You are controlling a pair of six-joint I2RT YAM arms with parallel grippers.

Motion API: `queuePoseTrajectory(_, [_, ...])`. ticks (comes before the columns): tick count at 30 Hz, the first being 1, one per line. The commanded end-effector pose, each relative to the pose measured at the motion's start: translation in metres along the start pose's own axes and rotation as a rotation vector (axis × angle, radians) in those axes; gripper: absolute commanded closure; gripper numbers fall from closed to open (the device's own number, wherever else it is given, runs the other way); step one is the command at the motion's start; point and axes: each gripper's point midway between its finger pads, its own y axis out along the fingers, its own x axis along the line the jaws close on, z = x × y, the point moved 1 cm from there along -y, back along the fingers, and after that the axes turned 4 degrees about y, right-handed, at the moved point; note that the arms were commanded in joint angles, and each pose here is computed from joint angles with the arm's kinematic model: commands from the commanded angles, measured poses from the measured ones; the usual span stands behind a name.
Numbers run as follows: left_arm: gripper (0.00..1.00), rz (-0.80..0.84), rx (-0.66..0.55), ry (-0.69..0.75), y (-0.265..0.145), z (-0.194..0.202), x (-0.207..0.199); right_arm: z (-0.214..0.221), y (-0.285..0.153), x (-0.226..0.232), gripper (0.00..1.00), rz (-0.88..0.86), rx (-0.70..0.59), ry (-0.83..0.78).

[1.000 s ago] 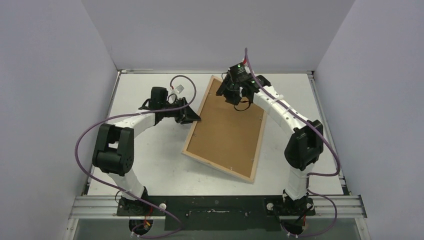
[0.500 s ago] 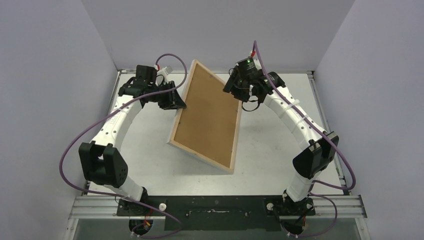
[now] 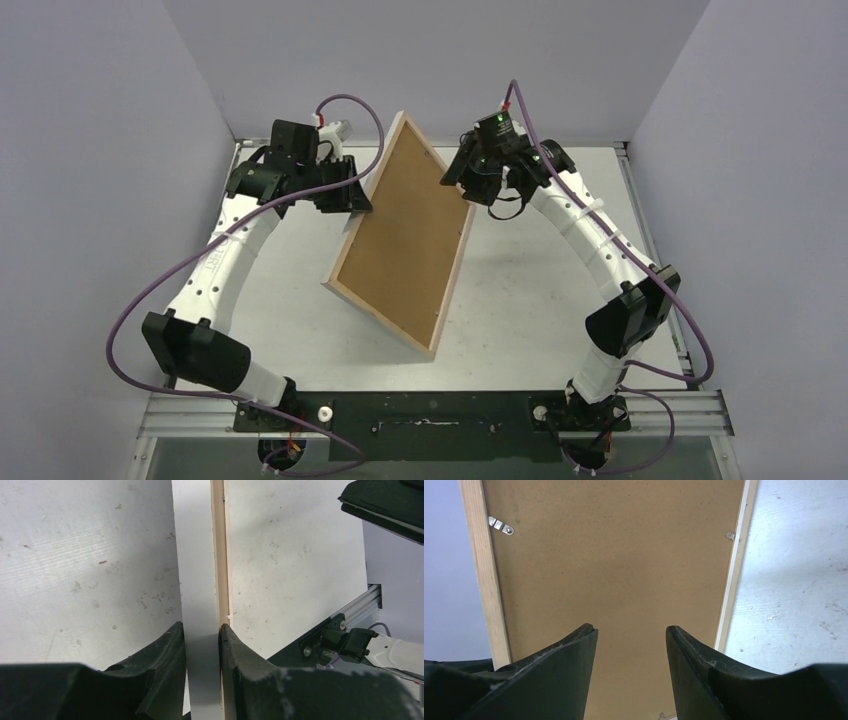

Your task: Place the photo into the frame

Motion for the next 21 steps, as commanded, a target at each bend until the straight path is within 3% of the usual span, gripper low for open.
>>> queuePoseTrajectory(1, [1.0,0.023,-0.205,0.219,-0.044,-0.04,-0.03,-0.004,-0.017,0.023,0.47,-0.093,-0.001,0.03])
queuePoseTrajectory(8, [1.0,-0.012,-0.282,0.4,-0.052,-0.054,-0.05,-0.003,-0.027,0.048,0.39,-0.219,0.027,0.055])
queuePoseTrajectory(21, [1.0,-0.073,-0.352,0.6,-0.045,-0.058,-0.083,-0.018,-0.063,0.078,0.27,-0.378,-0.013,0.14])
